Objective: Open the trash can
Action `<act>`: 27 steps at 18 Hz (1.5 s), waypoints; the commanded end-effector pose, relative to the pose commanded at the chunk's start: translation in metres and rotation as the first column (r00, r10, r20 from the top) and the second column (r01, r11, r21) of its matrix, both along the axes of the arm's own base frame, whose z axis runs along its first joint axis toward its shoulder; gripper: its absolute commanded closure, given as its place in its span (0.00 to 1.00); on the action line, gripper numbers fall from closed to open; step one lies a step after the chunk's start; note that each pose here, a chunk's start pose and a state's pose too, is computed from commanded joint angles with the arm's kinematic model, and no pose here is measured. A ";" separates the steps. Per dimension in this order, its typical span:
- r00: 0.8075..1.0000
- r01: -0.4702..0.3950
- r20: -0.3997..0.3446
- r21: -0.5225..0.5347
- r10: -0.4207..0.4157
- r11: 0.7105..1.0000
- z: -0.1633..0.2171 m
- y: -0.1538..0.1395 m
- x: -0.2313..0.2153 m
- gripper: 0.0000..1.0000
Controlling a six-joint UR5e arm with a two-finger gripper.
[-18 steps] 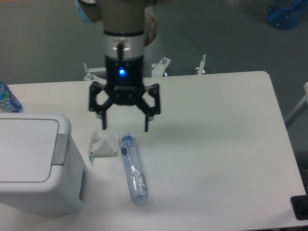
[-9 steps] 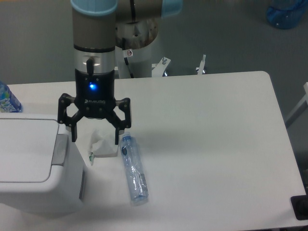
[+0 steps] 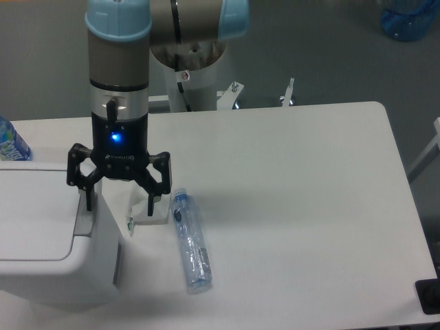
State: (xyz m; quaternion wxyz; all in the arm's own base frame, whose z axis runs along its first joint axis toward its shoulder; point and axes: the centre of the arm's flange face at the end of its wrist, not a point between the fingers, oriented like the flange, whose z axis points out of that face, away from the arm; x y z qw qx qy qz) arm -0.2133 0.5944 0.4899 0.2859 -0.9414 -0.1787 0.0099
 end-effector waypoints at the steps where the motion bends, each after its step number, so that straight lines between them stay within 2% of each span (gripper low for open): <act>1: 1.000 0.000 0.001 -0.001 0.000 1.000 -0.001 0.000 0.000 0.00; 27: 1.000 0.004 0.009 -0.017 -0.004 1.000 -0.012 0.006 -0.002 0.00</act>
